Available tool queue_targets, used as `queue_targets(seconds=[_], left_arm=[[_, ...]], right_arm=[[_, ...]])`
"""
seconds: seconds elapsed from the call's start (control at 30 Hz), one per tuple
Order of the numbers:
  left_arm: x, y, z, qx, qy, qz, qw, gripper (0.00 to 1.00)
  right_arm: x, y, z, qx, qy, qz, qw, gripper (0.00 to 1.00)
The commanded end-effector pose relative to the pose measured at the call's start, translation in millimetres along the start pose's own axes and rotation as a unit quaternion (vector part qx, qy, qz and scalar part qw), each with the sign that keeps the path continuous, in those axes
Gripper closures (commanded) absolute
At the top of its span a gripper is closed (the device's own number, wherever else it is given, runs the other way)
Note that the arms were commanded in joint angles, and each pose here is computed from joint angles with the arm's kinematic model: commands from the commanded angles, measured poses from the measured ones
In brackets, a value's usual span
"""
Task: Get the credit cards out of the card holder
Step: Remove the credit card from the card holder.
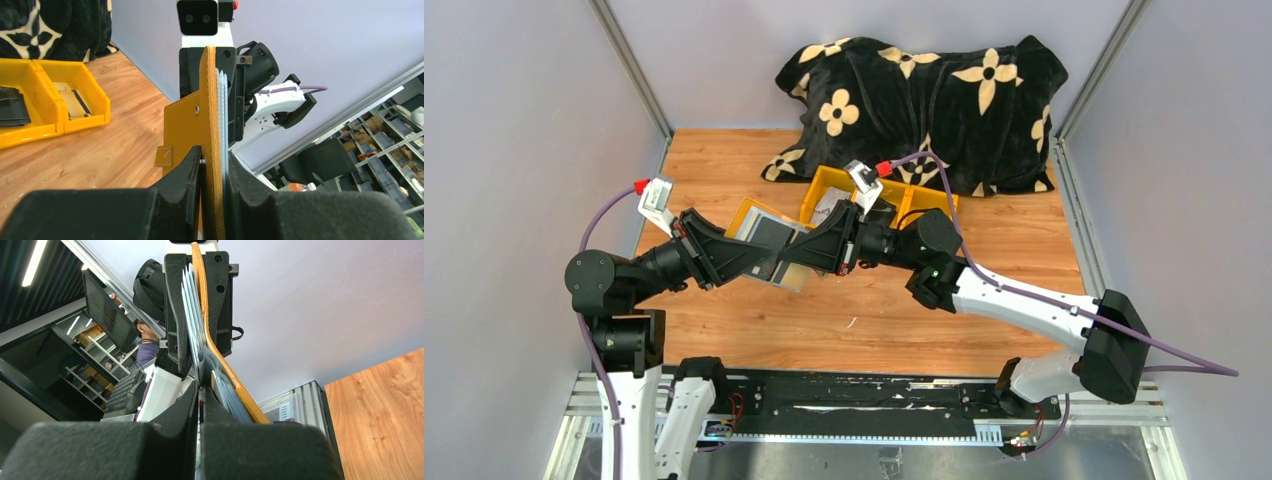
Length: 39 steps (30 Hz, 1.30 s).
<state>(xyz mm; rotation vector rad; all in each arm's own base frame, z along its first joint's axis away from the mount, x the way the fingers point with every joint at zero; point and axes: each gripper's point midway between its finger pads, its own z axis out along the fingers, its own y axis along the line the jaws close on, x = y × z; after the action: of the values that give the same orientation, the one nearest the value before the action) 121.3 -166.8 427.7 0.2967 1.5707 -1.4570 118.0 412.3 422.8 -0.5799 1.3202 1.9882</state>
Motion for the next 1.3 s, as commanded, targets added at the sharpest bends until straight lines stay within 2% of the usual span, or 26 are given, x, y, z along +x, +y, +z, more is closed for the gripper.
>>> queue_targets(seconds=[0.0, 0.5, 0.57, 0.63, 0.7, 0.77, 0.8, 0.93, 1.23, 1.27], left_arm=[[-3.0, -24.5, -2.2, 0.034, 0.001, 0.033, 0.999, 0.8], [-8.4, -23.6, -0.7, 0.03, -0.011, 0.033, 0.999, 0.8], [-8.0, -23.5, -0.9, 0.029, -0.01, 0.033, 0.999, 0.84], [-8.4, -23.0, -1.0, 0.027, -0.012, 0.035, 0.999, 0.94], [-7.5, -18.8, -1.2, 0.015, -0.013, 0.032, 0.999, 1.0], [-7.9, -16.8, -1.2, 0.009, -0.014, 0.036, 0.999, 1.0], [-7.9, -17.4, -1.4, 0.01, -0.015, 0.037, 0.999, 1.0], [-7.1, -15.5, -1.4, 0.008, -0.013, 0.04, 0.999, 1.0], [-3.1, -7.4, -2.1, -0.006, -0.008, 0.046, 0.999, 1.0], [-2.9, -7.1, -2.3, -0.007, -0.008, 0.048, 0.999, 0.99]], right_arm=[[0.8, -14.2, -6.8, 0.021, -0.019, 0.006, 1.0, 1.0], [1.8, -11.4, -14.1, 0.016, -0.029, 0.008, 0.999, 1.0], [0.8, -8.4, -12.9, 0.009, -0.028, 0.007, 1.0, 1.0], [-1.9, -4.1, -10.7, 0.0, -0.031, 0.009, 0.999, 0.83], [-4.3, -0.5, -7.8, -0.013, -0.034, 0.014, 0.999, 0.68], [-6.6, 3.3, -4.5, -0.026, -0.036, 0.019, 0.999, 0.58], [-7.2, 3.7, -3.2, -0.03, -0.037, 0.024, 0.999, 0.56], [-8.6, 4.8, 2.1, -0.04, -0.036, 0.03, 0.998, 0.56], [-12.4, 13.7, 4.2, -0.062, -0.038, 0.027, 0.997, 0.71], [-12.4, 13.8, 3.5, -0.063, -0.038, 0.026, 0.997, 0.75]])
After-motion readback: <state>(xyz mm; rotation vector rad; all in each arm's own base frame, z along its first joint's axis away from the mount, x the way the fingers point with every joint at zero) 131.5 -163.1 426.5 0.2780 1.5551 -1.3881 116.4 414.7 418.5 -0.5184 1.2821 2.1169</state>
